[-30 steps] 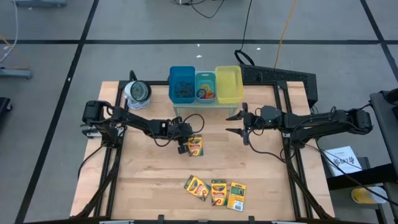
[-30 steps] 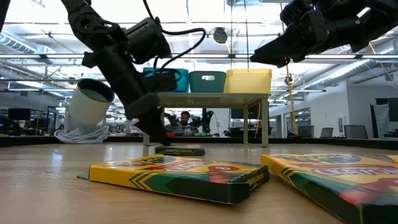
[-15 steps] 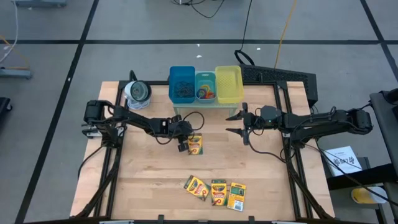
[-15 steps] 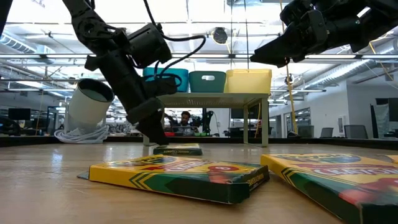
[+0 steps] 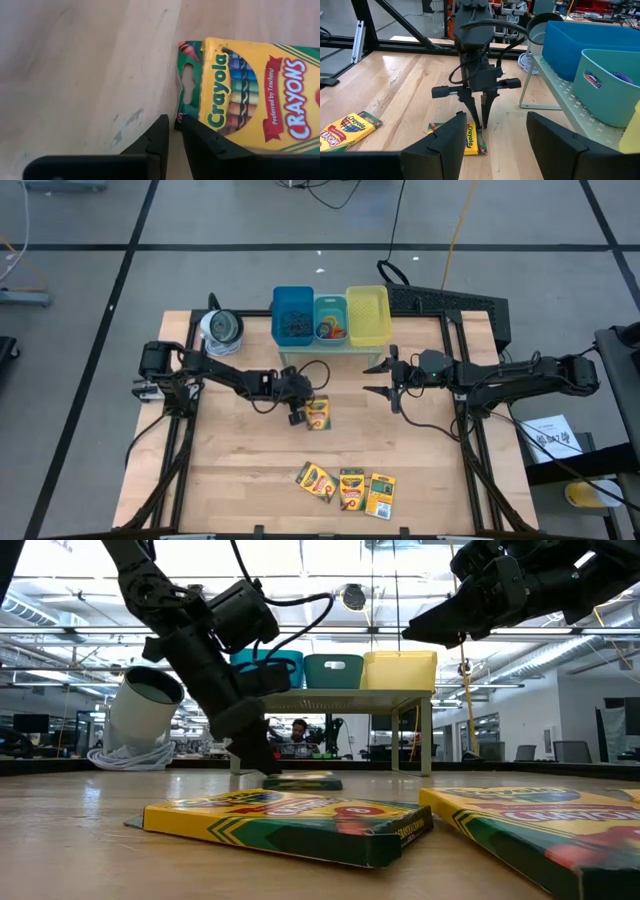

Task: Pick & Place Office Desk Supplies
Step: Put the yellow crayon box into the yellow bin on the shelf

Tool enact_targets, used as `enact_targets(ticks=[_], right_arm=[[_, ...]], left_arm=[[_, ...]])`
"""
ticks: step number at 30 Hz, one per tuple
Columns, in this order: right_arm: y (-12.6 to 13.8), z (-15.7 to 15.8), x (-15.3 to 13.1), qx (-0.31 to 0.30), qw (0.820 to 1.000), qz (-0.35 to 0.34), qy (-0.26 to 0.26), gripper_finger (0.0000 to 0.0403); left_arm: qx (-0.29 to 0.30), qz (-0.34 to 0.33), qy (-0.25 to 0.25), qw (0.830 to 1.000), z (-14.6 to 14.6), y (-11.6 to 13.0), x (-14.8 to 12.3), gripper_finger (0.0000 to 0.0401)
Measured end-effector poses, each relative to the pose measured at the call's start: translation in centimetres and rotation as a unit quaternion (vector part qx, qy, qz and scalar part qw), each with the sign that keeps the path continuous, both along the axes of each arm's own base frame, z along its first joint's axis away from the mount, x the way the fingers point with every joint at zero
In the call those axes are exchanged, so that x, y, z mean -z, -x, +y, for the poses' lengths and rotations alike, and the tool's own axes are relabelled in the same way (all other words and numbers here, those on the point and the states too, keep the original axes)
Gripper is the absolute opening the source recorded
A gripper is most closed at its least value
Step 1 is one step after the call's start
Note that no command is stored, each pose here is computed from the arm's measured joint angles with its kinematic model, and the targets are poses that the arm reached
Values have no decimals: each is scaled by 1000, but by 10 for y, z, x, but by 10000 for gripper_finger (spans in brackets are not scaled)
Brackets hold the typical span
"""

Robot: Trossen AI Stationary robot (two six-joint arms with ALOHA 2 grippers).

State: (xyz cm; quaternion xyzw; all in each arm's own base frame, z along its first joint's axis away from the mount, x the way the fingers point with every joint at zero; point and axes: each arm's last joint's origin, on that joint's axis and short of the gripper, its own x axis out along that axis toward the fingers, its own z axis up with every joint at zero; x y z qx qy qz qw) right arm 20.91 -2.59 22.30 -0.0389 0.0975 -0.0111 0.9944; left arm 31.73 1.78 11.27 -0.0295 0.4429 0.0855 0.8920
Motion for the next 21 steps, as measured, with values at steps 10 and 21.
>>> enact_targets(ticks=[10,21], right_arm=[[0,0,0,0,1000,0,1,196],[0,0,0,0,1000,0,3,196]], left_arm=[[38,4,23,999,-2,1,1,4],[40,-64,10,997,-7,-7,-16,2]])
